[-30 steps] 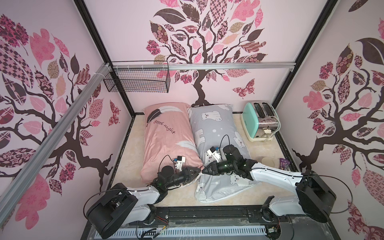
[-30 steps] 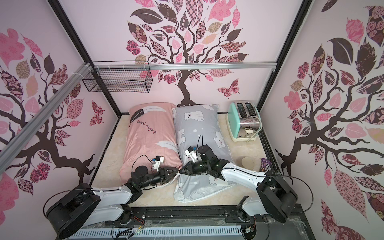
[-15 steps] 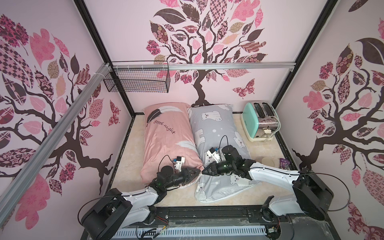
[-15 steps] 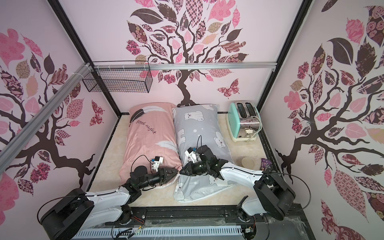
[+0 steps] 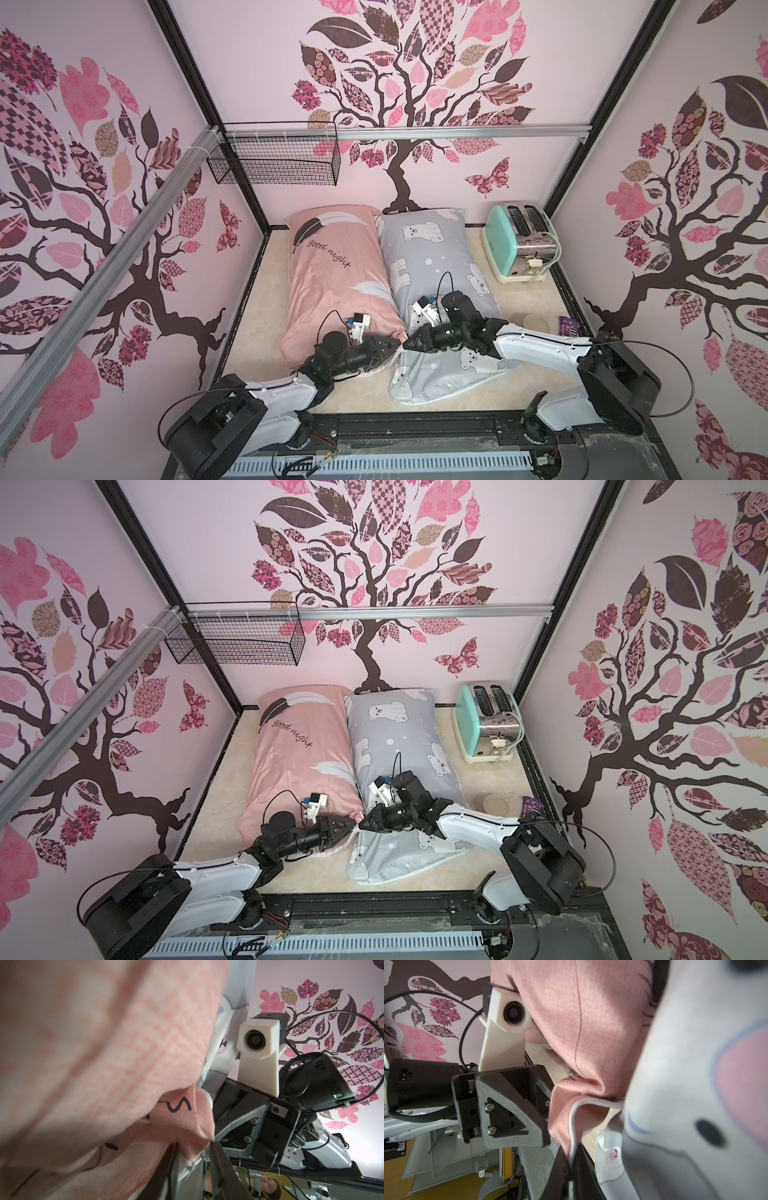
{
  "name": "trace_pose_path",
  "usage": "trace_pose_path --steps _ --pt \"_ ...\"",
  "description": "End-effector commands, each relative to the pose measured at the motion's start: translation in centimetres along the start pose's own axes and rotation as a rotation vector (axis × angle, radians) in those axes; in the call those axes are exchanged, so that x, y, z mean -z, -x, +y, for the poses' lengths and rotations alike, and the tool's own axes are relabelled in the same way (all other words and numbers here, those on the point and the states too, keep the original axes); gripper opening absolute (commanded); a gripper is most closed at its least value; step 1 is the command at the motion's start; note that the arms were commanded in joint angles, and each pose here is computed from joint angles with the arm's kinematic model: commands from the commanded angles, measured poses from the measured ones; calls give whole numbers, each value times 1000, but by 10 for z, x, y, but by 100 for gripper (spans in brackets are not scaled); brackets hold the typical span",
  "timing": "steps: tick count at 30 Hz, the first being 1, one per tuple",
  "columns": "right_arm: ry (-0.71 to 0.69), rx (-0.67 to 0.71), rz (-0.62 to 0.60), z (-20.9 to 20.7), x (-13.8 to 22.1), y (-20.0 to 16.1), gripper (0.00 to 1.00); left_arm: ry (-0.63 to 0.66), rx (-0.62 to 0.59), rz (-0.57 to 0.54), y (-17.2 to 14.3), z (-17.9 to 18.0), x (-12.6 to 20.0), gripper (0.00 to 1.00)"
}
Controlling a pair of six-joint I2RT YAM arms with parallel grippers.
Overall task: Zip up pillowcases
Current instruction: Zip the zipper on the pillowcase.
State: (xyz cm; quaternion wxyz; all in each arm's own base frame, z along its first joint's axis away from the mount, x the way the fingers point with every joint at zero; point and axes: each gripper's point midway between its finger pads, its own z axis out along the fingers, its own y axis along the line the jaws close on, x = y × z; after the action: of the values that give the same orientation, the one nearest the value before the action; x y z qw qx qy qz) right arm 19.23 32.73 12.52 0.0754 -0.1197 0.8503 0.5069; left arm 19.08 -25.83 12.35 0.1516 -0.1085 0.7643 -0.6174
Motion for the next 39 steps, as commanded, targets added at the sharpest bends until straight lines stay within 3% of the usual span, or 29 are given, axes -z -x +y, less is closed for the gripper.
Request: trace_pose_path --steps 1,13,39 --pt "1 25 -24 5 0 10 0 -34 -26 6 0 -11 -1 29" --pt "-16 8 -45 1 1 14 0 20 -25 9 -2 2 1 22" --pt "-7 5 -49 3 0 16 0 31 -37 13 -1 1 -3 24"
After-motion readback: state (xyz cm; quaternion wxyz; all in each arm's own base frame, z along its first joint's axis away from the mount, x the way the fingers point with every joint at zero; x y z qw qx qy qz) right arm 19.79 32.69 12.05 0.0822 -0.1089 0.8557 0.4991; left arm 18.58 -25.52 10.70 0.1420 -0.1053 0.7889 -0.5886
